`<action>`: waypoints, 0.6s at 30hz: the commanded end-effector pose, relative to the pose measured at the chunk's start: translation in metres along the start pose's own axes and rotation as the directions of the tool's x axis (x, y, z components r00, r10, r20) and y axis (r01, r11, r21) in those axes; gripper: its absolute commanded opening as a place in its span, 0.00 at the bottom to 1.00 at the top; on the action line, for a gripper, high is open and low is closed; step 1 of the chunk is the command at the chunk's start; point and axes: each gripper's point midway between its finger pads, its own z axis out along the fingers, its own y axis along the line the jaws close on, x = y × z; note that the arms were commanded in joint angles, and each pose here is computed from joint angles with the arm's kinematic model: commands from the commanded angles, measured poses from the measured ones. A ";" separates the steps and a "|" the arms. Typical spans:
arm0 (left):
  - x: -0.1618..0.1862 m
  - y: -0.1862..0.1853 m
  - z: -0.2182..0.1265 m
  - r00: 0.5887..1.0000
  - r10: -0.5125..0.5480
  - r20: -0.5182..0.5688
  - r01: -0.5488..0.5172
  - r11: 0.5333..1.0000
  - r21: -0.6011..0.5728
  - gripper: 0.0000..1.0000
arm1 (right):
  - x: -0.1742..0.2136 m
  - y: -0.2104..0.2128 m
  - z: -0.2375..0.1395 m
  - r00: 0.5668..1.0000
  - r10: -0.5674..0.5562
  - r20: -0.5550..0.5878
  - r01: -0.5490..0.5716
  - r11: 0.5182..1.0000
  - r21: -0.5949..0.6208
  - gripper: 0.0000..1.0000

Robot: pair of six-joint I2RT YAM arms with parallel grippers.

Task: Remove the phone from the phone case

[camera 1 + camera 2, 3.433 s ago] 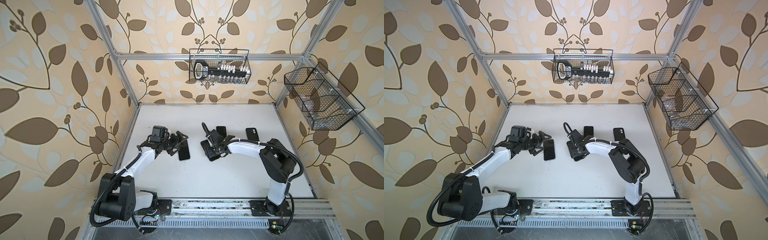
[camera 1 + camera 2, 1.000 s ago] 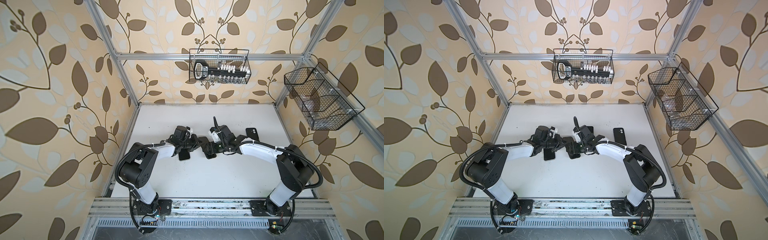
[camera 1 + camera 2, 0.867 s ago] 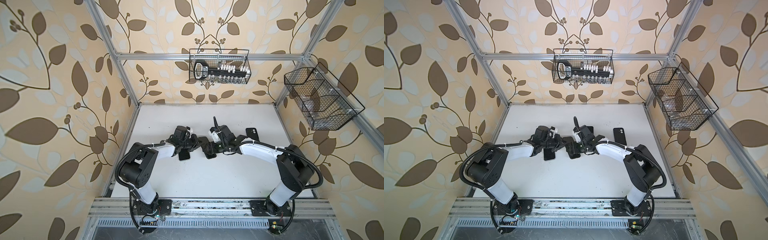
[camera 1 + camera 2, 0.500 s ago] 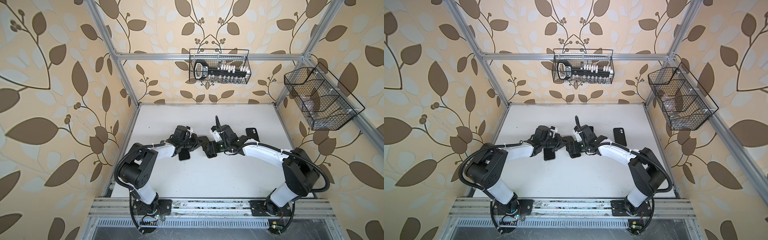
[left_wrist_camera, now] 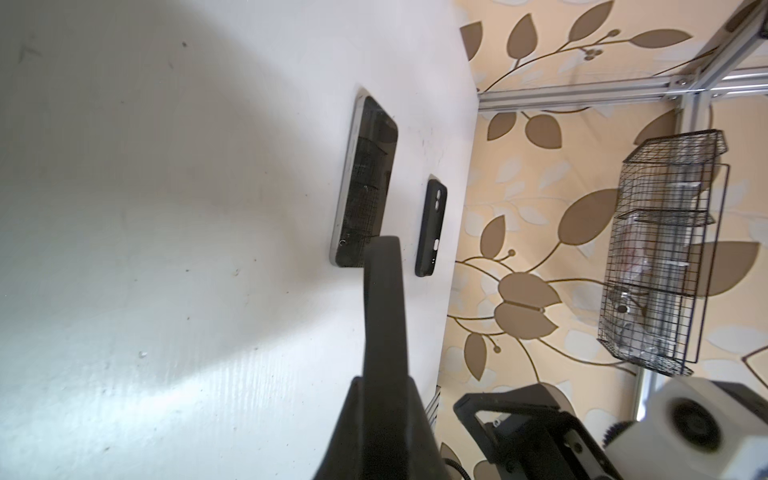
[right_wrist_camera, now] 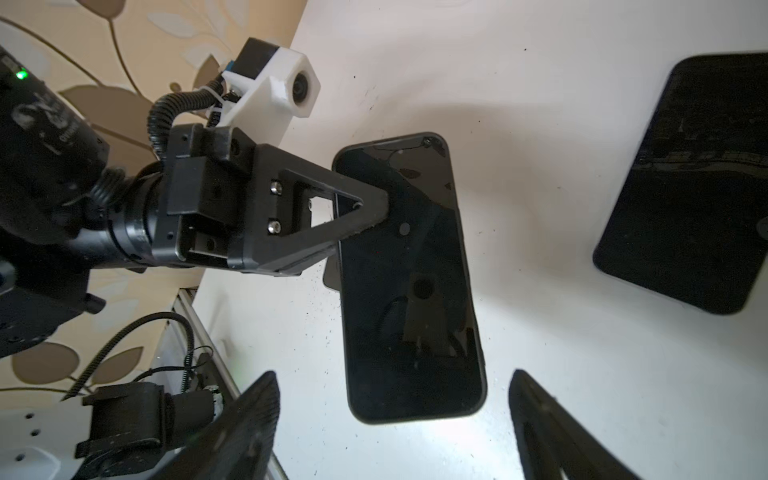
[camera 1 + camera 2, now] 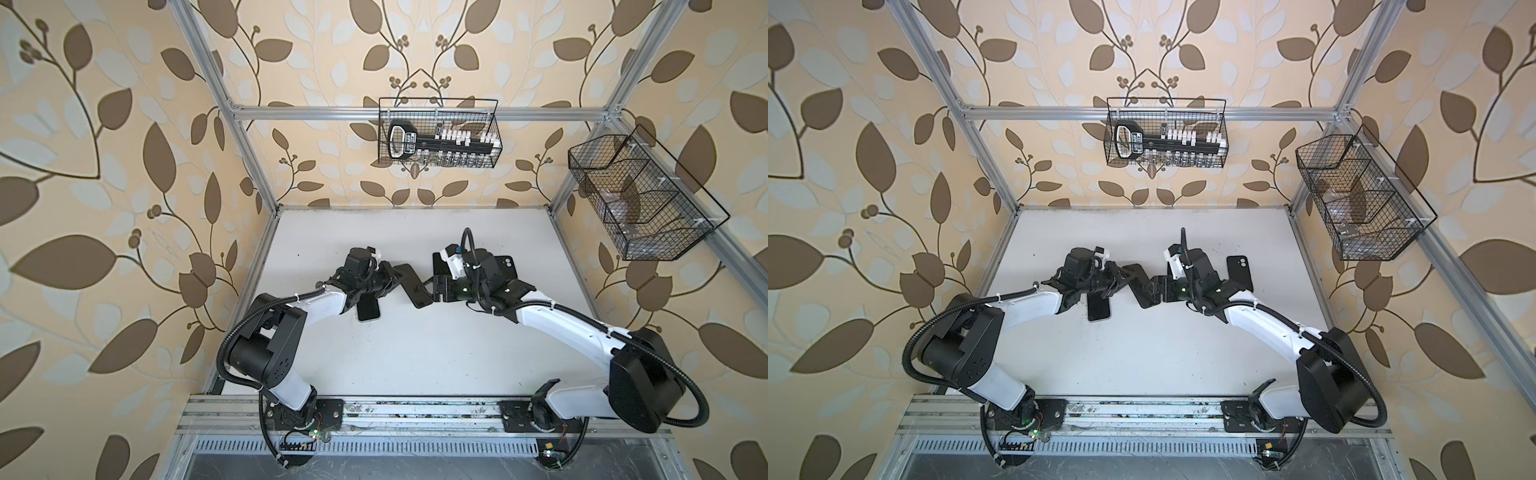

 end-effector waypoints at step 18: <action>-0.051 -0.128 -0.072 0.945 0.026 0.327 -0.131 0.944 0.303 0.00 | -0.024 0.021 -0.061 0.973 0.141 0.181 -0.101 0.973 -0.210 0.87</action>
